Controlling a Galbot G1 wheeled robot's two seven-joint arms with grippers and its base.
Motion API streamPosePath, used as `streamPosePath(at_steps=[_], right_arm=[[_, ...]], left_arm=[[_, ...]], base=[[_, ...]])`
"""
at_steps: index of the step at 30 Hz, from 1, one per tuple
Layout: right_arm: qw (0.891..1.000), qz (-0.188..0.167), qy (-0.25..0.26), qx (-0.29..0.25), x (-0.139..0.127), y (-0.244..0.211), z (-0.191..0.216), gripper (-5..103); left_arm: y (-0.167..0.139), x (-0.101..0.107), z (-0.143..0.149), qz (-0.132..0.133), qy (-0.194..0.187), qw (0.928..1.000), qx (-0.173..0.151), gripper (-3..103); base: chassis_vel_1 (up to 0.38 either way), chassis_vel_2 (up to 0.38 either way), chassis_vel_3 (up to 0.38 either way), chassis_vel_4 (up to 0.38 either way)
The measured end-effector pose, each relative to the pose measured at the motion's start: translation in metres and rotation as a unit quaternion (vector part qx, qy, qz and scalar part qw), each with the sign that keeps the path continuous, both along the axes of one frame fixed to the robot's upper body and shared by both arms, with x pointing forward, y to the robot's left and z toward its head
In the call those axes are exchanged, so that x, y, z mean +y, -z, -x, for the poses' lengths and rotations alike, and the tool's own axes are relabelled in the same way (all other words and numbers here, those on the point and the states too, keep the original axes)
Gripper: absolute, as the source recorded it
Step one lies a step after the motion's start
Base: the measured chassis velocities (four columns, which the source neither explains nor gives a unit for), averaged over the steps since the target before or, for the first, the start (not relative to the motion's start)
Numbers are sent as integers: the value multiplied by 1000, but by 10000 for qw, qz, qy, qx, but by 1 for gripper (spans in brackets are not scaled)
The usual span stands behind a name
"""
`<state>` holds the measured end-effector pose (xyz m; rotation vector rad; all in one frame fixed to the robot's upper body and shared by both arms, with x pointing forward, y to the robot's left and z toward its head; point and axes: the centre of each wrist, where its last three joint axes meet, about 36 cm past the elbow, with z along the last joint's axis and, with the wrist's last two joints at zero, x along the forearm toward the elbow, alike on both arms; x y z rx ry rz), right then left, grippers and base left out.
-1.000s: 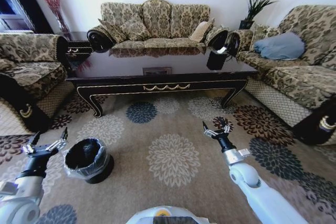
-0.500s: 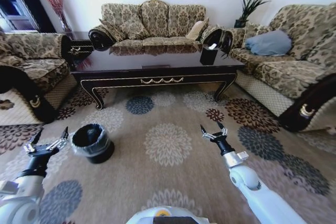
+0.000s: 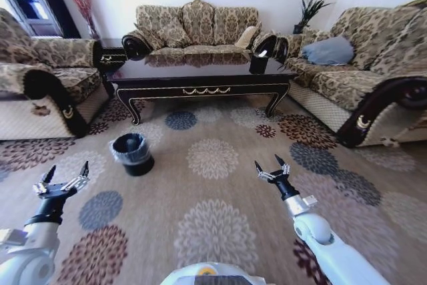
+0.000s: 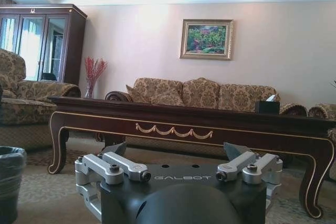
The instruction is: Move to the front of the table and pick up the trash from the floor, then place it into the trash bin.
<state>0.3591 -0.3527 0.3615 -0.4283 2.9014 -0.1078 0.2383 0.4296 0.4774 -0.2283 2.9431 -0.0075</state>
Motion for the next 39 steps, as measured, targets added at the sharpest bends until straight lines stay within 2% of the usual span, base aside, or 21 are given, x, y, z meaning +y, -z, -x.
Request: streamPosePath(at_steps=[30, 39], right_arm=[[9997, 23, -94, -222, -6, 8, 0, 100], [9995, 84, -188, -242, -5, 10, 1, 100]], left_arm=[[2, -4, -4, -19, 34, 10000, -2, 100], [4, -7, -2, -44, 44, 10000, 26, 100]], base=[[343, -345, -341, 349], [55, -45, -53, 69]])
